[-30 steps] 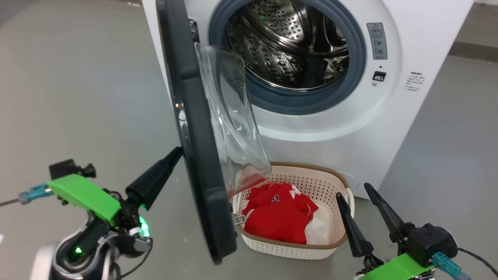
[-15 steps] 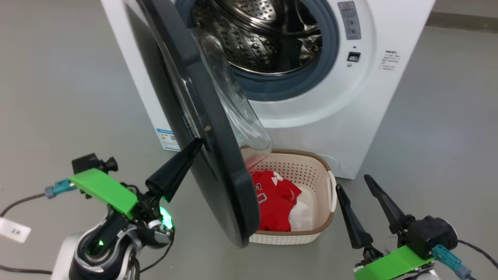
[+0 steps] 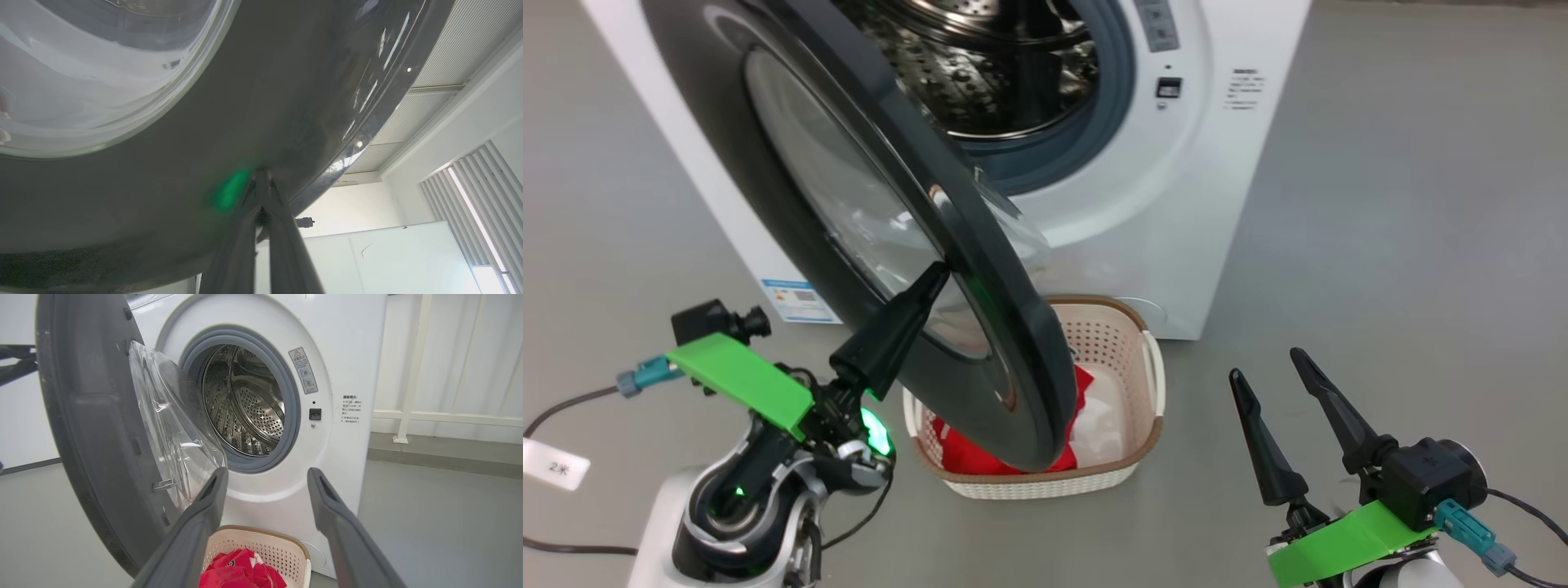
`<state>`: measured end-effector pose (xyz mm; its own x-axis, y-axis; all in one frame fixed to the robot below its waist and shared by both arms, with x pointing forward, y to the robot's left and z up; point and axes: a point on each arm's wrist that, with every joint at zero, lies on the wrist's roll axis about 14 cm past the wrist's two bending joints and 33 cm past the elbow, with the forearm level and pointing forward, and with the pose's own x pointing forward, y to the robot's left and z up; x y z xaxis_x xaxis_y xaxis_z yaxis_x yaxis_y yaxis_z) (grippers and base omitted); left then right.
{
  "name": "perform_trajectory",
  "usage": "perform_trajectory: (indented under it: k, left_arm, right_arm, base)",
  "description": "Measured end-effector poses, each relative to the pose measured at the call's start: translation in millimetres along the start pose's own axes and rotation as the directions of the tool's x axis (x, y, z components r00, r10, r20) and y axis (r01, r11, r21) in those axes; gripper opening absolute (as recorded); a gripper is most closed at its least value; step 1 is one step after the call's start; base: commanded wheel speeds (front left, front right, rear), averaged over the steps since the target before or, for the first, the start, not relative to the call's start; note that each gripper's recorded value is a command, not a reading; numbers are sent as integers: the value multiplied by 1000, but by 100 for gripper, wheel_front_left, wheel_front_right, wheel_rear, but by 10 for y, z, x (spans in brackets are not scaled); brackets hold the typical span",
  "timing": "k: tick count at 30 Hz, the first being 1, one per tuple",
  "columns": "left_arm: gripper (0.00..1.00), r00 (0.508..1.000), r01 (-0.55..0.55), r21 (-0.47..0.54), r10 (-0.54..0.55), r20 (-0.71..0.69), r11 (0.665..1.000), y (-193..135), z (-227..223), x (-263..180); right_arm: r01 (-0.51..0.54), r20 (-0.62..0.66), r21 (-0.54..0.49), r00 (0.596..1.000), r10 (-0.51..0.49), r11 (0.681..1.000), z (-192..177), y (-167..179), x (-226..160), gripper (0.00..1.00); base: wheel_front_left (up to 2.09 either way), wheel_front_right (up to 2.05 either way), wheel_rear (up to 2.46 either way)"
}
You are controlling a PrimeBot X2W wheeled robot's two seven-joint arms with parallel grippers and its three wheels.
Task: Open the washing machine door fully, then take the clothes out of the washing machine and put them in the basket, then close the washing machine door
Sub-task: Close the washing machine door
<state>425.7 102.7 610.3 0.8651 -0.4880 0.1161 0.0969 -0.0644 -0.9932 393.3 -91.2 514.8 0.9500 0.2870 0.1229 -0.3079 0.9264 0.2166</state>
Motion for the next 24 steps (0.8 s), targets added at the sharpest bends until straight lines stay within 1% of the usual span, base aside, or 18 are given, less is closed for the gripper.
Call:
perform_trajectory:
  k: [9,24]
  left_arm:
    - [0,1000,17,-5,-17,-23,1000,17,-87,269]
    - [0,998,61,-16,-61,30,998,-1,15,664]
  right_arm:
    - [60,16,-13,998,-60,998,65,-197,-64,100]
    - [117,-6,-18,993,-117,993,-4,-383,-129,100]
  base:
    - [0,0,0]
    - [0,0,0]
